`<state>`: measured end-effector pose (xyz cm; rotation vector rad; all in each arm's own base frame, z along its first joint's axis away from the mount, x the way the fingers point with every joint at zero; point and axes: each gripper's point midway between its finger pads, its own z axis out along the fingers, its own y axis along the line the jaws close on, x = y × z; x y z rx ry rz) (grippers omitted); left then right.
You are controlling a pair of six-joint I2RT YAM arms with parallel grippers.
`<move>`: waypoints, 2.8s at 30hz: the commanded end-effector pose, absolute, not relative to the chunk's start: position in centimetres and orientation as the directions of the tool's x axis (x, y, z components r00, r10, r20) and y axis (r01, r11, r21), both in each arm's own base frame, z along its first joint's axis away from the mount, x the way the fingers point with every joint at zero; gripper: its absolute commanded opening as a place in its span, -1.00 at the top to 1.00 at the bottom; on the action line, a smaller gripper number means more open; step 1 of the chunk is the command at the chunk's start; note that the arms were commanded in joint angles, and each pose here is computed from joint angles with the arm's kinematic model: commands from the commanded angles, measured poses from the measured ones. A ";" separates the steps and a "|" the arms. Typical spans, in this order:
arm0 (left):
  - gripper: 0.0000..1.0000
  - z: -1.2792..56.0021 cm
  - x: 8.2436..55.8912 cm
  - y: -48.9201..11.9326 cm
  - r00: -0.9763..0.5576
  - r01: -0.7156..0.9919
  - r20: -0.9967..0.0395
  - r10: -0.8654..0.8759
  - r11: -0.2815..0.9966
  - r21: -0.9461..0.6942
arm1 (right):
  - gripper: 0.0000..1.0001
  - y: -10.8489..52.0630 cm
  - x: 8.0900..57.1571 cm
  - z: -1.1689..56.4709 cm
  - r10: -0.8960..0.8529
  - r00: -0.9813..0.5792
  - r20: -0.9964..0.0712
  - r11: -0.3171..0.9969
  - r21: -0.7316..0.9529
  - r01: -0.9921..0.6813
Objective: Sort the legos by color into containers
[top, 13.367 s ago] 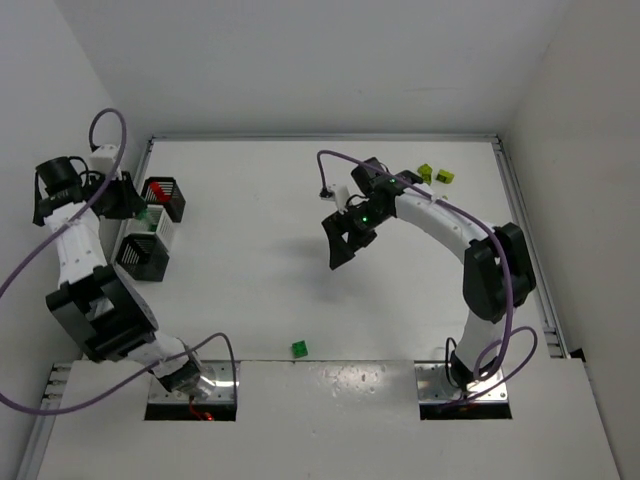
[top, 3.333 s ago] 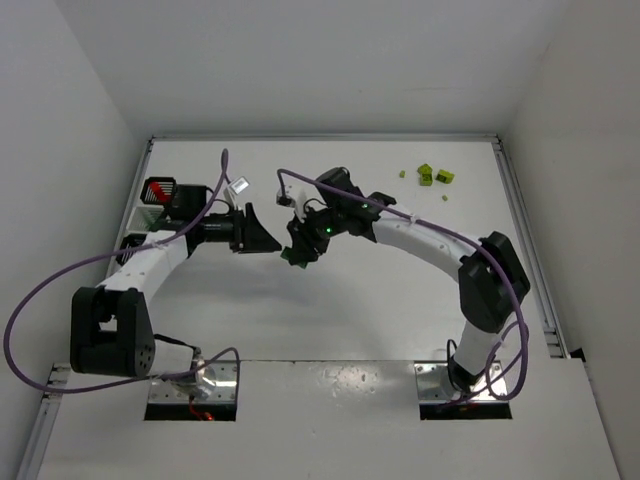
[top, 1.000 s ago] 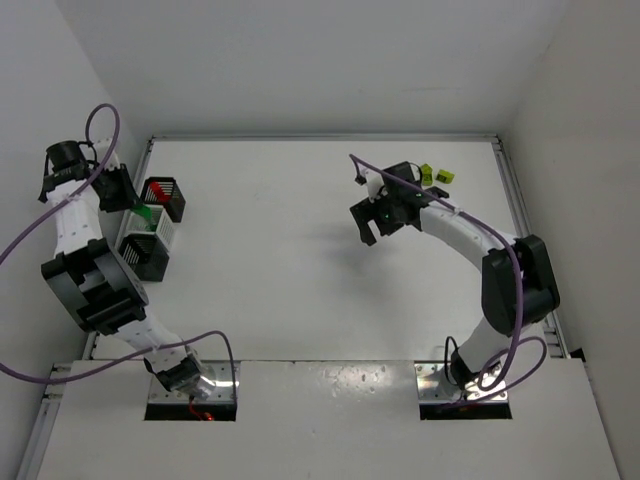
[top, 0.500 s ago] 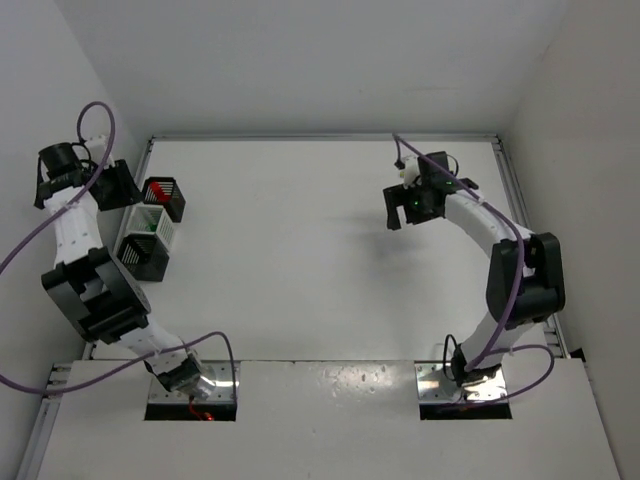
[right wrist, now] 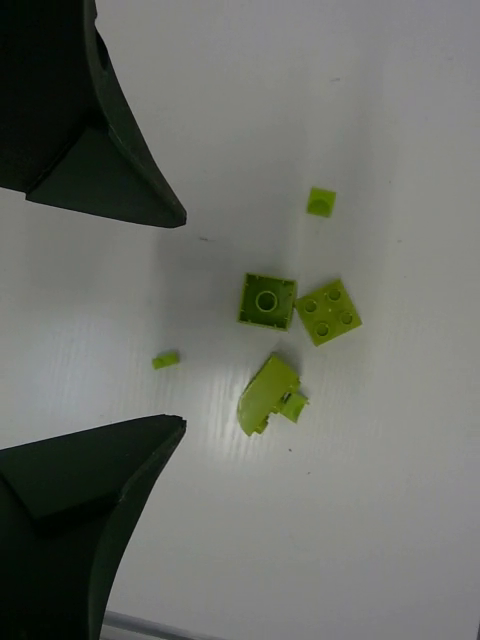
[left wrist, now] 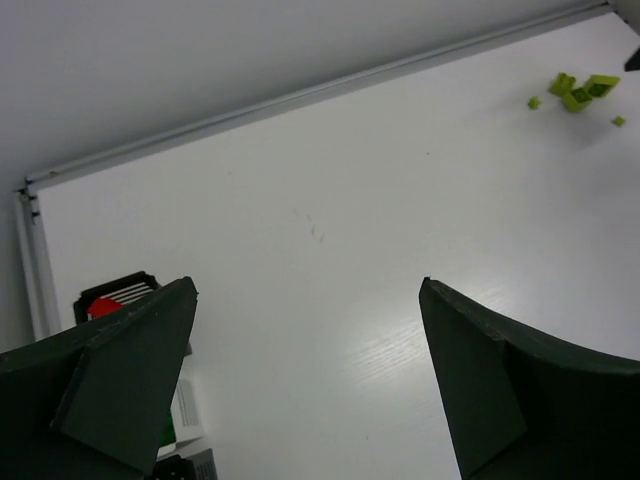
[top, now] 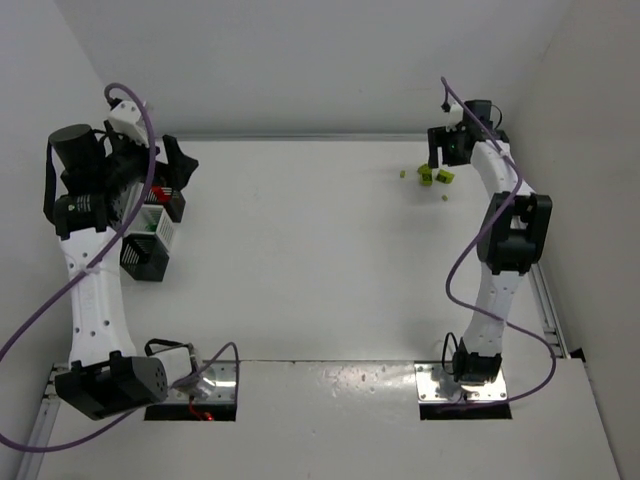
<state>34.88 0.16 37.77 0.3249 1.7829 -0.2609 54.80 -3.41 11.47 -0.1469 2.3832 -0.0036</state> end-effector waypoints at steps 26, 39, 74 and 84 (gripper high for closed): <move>-0.99 34.0 34.0 -3.2 -0.297 0.519 -0.954 0.045 0.846 -0.122 | -0.59 -8.6 60.2 2.7 -0.387 -0.648 -0.657 0.886 -0.071 -0.457; -0.99 33.2 34.1 -2.5 -0.320 0.473 -0.947 0.038 0.872 -0.125 | 0.29 -7.8 60.5 1.3 -0.407 -0.621 -0.670 0.858 -0.047 -0.511; -0.99 27.0 26.4 -20.0 -0.793 0.462 -0.556 -0.250 0.347 -0.816 | 0.83 28.9 27.8 22.1 -0.371 -0.318 -0.873 0.197 0.260 -0.945; -0.99 25.2 26.8 -21.5 -0.848 0.394 -0.475 -0.234 0.322 -0.861 | 0.86 33.0 27.7 22.5 -0.457 -0.230 -0.859 0.170 0.169 -0.971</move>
